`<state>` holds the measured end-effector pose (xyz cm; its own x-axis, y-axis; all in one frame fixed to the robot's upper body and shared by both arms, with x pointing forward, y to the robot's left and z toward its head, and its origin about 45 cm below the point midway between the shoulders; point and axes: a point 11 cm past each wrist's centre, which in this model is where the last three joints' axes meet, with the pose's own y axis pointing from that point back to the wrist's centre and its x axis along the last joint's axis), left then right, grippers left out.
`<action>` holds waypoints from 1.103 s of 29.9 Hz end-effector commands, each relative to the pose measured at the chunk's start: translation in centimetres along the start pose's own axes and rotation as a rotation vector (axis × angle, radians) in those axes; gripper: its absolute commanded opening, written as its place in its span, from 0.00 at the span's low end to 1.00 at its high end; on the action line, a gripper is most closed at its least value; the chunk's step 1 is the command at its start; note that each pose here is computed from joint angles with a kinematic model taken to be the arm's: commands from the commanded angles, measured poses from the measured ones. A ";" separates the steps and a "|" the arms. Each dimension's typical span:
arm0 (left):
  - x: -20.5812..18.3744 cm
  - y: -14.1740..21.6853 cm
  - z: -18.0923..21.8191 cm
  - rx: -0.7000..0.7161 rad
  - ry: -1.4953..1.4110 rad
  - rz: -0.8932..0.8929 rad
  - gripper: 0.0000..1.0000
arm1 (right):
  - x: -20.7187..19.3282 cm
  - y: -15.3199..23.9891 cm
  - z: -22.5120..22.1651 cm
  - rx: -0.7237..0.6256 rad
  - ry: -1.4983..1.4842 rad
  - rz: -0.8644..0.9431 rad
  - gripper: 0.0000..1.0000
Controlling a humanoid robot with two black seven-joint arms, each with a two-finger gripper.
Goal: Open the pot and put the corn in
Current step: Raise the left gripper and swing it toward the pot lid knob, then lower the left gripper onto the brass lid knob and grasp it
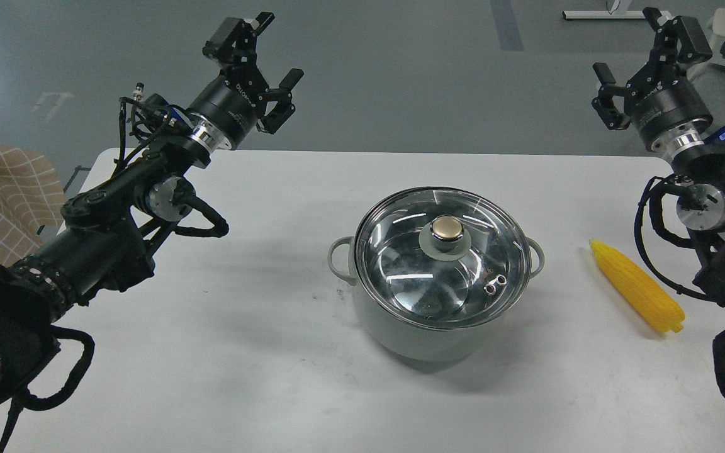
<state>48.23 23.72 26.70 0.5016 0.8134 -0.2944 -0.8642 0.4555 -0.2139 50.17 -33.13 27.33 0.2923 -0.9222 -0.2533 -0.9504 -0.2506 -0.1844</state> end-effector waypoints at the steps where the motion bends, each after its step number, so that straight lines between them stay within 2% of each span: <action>1: -0.2 0.1 -0.2 -0.001 0.011 -0.011 0.98 | -0.2 -0.1 0.1 -0.002 -0.002 -0.002 1.00; 6: -0.2 0.1 -0.2 -0.002 0.013 -0.012 0.98 | 0.6 0.0 0.1 -0.008 0.005 0.025 1.00; 12: -0.1 0.1 0.2 -0.010 0.012 -0.016 0.98 | -1.7 -1.3 0.4 -0.001 -0.018 -0.017 1.00; 19: -1.0 -0.6 1.3 -0.024 -0.018 -0.062 0.98 | -0.9 -0.9 0.1 -0.001 -0.006 -0.003 1.00; 21: -3.8 -2.4 5.4 -0.071 -0.149 -0.198 0.98 | 0.8 -0.4 -1.2 0.011 0.022 0.019 1.00; 23: -6.2 -3.0 6.9 -0.076 -0.250 -0.298 0.98 | 1.2 -0.2 -1.6 0.014 0.030 0.025 1.00; 26: -11.8 -3.3 8.1 -0.070 -0.592 -0.520 0.98 | 2.1 0.2 -2.3 0.018 0.047 0.038 1.00; 27: -14.0 -3.1 7.6 -0.079 -0.724 -0.601 0.98 | 2.3 0.3 -2.3 0.017 0.050 0.043 1.00; 31: -18.8 -1.8 5.8 -0.139 -1.044 -0.765 0.98 | 2.7 0.9 -1.6 0.003 0.047 0.052 1.00; 33: -20.3 -0.5 2.3 -0.152 -1.283 -0.856 0.98 | 3.4 1.2 -2.1 0.008 0.056 0.060 1.00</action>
<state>40.79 10.32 38.03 0.5757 0.3260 0.7499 -0.3542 0.9260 -0.1307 50.01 -36.30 28.21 0.2389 -0.9466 -0.2167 -0.9630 -0.2022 -0.1784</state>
